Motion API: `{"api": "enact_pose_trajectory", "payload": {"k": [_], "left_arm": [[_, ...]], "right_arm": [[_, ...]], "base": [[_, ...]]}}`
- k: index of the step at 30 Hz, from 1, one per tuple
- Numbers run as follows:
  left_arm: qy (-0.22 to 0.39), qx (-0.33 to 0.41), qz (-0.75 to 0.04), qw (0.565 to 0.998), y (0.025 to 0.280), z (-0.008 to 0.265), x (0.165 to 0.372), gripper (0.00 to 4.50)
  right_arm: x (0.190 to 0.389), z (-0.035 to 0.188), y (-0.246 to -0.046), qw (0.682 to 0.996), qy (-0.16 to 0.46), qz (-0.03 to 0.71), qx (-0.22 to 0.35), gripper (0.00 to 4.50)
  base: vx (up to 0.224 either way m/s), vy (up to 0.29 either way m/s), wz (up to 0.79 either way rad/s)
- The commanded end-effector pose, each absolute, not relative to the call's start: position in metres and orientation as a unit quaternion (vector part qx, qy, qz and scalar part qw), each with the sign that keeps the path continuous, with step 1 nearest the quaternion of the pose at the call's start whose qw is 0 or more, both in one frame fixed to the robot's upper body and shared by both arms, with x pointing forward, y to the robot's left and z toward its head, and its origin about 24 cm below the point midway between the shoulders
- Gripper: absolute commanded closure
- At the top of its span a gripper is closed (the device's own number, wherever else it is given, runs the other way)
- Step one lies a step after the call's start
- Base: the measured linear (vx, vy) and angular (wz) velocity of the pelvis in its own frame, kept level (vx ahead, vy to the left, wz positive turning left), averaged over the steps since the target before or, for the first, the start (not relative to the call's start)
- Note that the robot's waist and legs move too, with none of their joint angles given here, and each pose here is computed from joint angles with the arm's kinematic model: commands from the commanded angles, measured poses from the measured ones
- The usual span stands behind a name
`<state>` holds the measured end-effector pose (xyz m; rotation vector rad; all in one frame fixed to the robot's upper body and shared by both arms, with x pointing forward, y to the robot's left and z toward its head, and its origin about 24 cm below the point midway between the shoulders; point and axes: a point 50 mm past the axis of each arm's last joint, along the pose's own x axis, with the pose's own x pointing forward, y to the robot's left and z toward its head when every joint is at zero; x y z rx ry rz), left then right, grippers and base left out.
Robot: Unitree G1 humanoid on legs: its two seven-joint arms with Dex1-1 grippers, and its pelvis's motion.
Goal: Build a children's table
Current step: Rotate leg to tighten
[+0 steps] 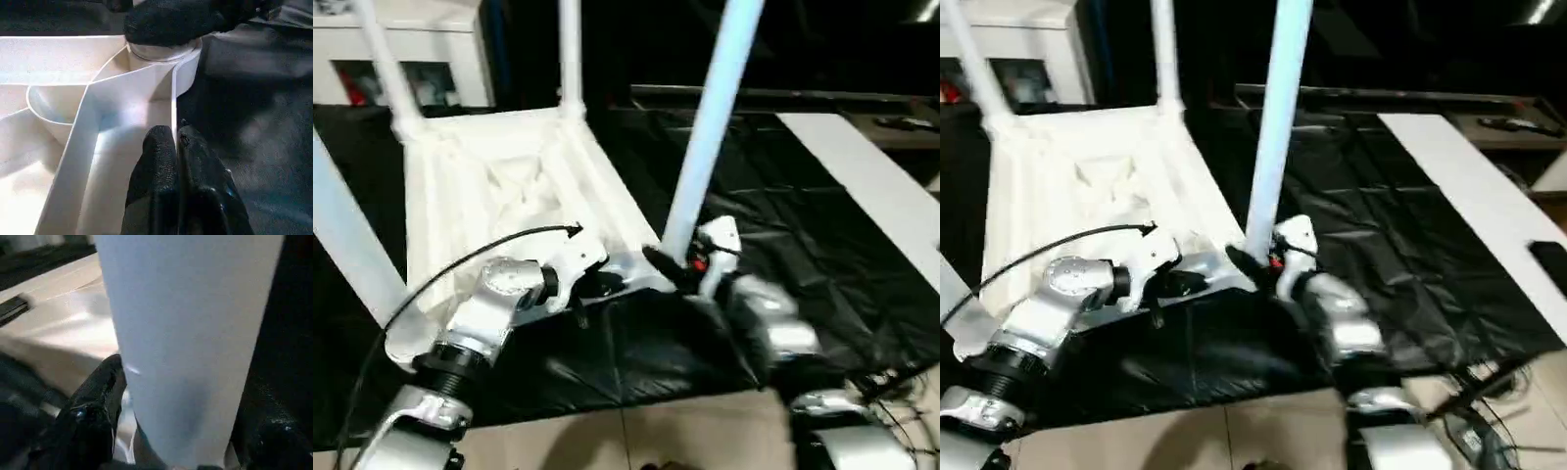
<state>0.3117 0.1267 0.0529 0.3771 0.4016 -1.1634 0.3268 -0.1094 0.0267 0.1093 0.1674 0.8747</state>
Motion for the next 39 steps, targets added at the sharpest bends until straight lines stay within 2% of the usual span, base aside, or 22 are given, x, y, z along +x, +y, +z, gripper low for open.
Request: {"api": "enact_pose_trajectory", "payload": {"k": [1,4,7,11,12,14,16,19,21,25,32,35,37,38,39], "left_arm": [[0.156,0.155,-0.603,0.767,0.113,0.054,0.303,4.50],[0.166,0.162,-0.618,0.751,0.124,0.054,0.301,4.50],[0.182,0.172,-0.633,0.733,0.138,0.054,0.300,4.50],[0.187,0.172,-0.638,0.727,0.144,0.055,0.300,4.50],[0.191,0.173,-0.648,0.717,0.148,0.056,0.299,4.50],[0.193,0.175,-0.653,0.712,0.150,0.057,0.299,4.50],[0.193,0.178,-0.655,0.709,0.153,0.059,0.300,4.50],[0.195,0.180,-0.661,0.702,0.155,0.060,0.300,4.50],[0.196,0.183,-0.663,0.699,0.156,0.060,0.300,4.50],[0.200,0.182,-0.665,0.697,0.159,0.060,0.301,4.50],[0.199,0.181,-0.653,0.708,0.158,0.059,0.303,4.50],[0.191,0.181,-0.626,0.734,0.153,0.059,0.307,4.50],[0.181,0.181,-0.603,0.756,0.146,0.059,0.311,4.50],[0.181,0.181,-0.603,0.756,0.146,0.059,0.311,4.50],[0.168,0.181,-0.588,0.770,0.135,0.058,0.311,4.50]], "right_arm": [[0.322,0.030,-0.098,0.862,0.083,0.498,0.040,1.50],[0.319,0.036,-0.107,0.833,0.085,0.545,0.034,1.50],[0.315,0.040,-0.119,0.796,0.095,0.598,-0.004,1.50],[0.313,0.042,-0.124,0.774,0.105,0.624,-0.016,1.50],[0.311,0.043,-0.127,0.751,0.117,0.650,-0.020,1.50],[0.310,0.043,-0.127,0.738,0.123,0.663,-0.024,1.50],[0.311,0.044,-0.127,0.730,0.127,0.671,-0.025,1.84],[0.311,0.046,-0.126,0.718,0.130,0.684,-0.022,1.87],[0.311,0.047,-0.126,0.713,0.132,0.688,-0.022,2.20],[0.309,0.046,-0.127,0.698,0.143,0.701,-0.021,2.38],[0.302,0.039,-0.124,0.690,0.156,0.707,-0.007,2.43],[0.298,0.031,-0.120,0.710,0.152,0.687,0.009,2.43],[0.296,0.026,-0.116,0.734,0.148,0.662,0.024,2.43],[0.296,0.026,-0.116,0.734,0.148,0.662,0.024,2.44],[0.297,0.017,-0.109,0.780,0.140,0.609,0.037,2.45]], "base": [[0.000,0.000,0.00],[0.000,0.000,0.00],[0.000,0.000,0.00],[0.000,0.000,0.00],[0.000,0.000,0.00],[0.000,0.000,0.00],[0.000,0.000,0.00],[0.000,0.000,0.00],[0.000,0.000,0.00],[0.000,0.000,0.00],[0.000,0.000,0.00],[0.000,0.000,0.00],[0.000,0.000,0.00],[0.000,0.000,0.00],[0.000,0.000,0.00]]}}
